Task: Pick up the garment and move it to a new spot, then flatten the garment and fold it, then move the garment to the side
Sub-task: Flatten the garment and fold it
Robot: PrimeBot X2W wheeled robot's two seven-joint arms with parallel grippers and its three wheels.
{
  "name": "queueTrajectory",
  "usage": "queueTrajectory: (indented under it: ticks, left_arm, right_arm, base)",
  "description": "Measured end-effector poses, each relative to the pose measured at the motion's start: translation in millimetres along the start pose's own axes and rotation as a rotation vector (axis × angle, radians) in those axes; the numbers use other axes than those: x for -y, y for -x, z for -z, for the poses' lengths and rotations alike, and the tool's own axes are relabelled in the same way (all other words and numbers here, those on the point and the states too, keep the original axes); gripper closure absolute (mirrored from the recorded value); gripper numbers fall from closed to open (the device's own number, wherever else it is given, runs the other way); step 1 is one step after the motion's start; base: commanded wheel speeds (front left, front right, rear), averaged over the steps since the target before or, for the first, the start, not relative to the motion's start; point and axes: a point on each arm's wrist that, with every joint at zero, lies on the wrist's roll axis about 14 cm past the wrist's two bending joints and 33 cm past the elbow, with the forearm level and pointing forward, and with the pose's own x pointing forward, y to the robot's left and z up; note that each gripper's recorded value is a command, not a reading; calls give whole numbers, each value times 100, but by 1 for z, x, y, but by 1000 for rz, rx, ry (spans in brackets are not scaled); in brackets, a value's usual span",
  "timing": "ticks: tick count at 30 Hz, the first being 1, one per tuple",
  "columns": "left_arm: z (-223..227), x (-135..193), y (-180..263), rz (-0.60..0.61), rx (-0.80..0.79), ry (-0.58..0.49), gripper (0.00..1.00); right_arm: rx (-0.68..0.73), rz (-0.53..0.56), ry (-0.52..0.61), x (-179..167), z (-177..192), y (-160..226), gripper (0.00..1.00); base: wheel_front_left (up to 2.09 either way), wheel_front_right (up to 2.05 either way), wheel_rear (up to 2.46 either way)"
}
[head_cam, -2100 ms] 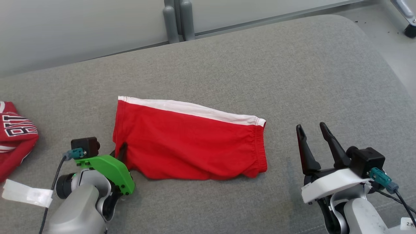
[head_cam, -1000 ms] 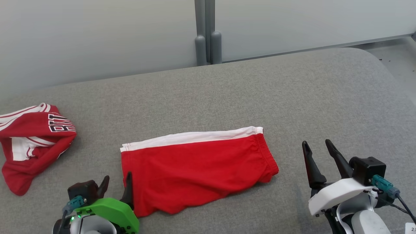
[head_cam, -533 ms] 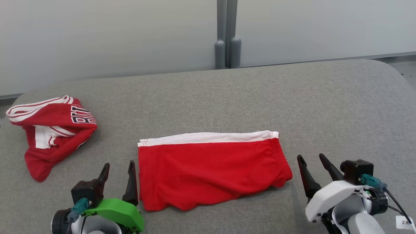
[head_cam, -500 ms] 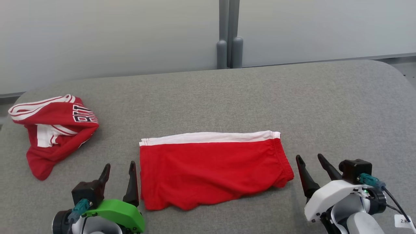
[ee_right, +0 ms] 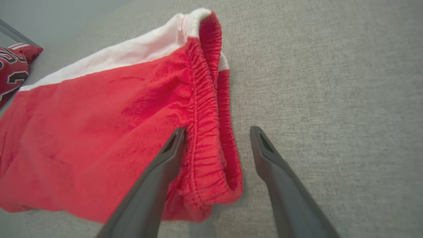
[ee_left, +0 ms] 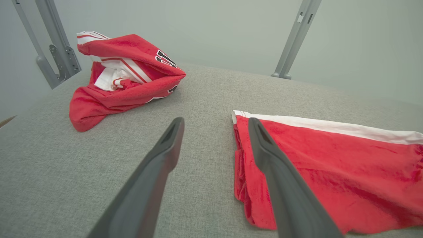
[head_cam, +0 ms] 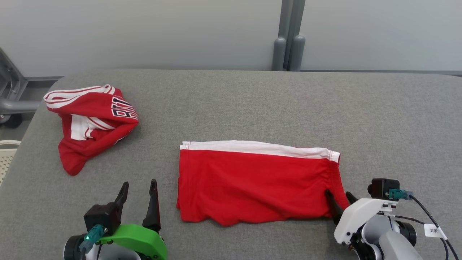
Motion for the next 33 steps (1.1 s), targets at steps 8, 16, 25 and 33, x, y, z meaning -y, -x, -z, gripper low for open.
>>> queueTrajectory:
  ticks: [8,16,25,33]
  left_arm:
    - [2,-11,3,-36,-6,5,0]
    - [3,-9,0,-33,-9,4,0]
    - [4,4,-6,9,-13,1,0]
    - [1,24,-11,69,-7,5,0]
  right_arm:
    - [-98,-10,-132,-6,20,-18,0]
    - [-99,-36,-154,-16,17,-26,100]
    - [-51,-34,-153,-13,-1,-24,100]
    - [-23,48,-103,39,-33,-9,100]
  base:
    - [0,0,0]
    - [0,0,0]
    - [0,0,0]
    - [0,0,0]
